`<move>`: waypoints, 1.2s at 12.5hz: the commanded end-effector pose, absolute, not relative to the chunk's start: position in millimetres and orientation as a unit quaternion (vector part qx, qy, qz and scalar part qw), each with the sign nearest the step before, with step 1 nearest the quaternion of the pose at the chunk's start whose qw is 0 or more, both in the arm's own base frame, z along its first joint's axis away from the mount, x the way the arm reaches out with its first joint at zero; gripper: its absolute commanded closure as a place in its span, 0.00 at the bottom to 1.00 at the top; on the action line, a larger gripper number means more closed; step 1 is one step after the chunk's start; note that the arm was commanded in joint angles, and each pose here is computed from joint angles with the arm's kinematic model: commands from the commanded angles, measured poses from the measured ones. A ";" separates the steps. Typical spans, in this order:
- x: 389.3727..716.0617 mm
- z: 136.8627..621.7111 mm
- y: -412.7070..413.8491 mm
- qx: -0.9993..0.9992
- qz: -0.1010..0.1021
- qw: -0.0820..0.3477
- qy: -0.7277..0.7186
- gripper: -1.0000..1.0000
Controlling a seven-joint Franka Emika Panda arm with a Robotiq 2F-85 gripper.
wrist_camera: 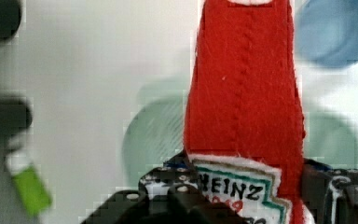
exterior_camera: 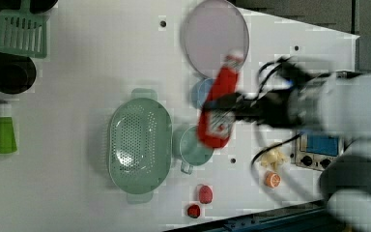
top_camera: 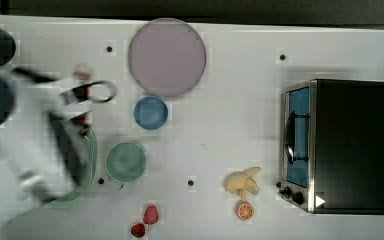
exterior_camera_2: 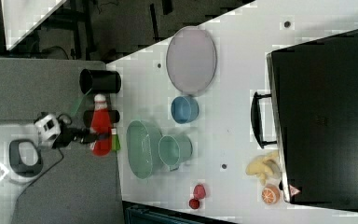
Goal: Pick ketchup from strainer and place it on the table
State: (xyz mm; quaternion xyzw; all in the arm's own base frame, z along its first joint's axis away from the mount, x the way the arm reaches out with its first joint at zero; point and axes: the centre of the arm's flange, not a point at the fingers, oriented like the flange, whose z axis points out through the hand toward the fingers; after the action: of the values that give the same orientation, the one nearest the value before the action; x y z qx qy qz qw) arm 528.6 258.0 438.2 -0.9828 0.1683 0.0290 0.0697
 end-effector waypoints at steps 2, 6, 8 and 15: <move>583.7 455.3 104.5 -0.969 -0.004 0.067 0.237 0.40; 587.0 434.1 13.4 -0.951 0.009 0.051 0.306 0.40; 576.6 409.5 -14.4 -0.944 0.031 0.041 0.325 0.40; 524.6 298.9 -31.7 -0.934 0.087 0.023 0.347 0.40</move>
State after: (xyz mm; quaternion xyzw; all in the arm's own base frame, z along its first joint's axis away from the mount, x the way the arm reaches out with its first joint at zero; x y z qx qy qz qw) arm 518.3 -58.2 294.0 -0.9155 0.3883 0.1039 0.0170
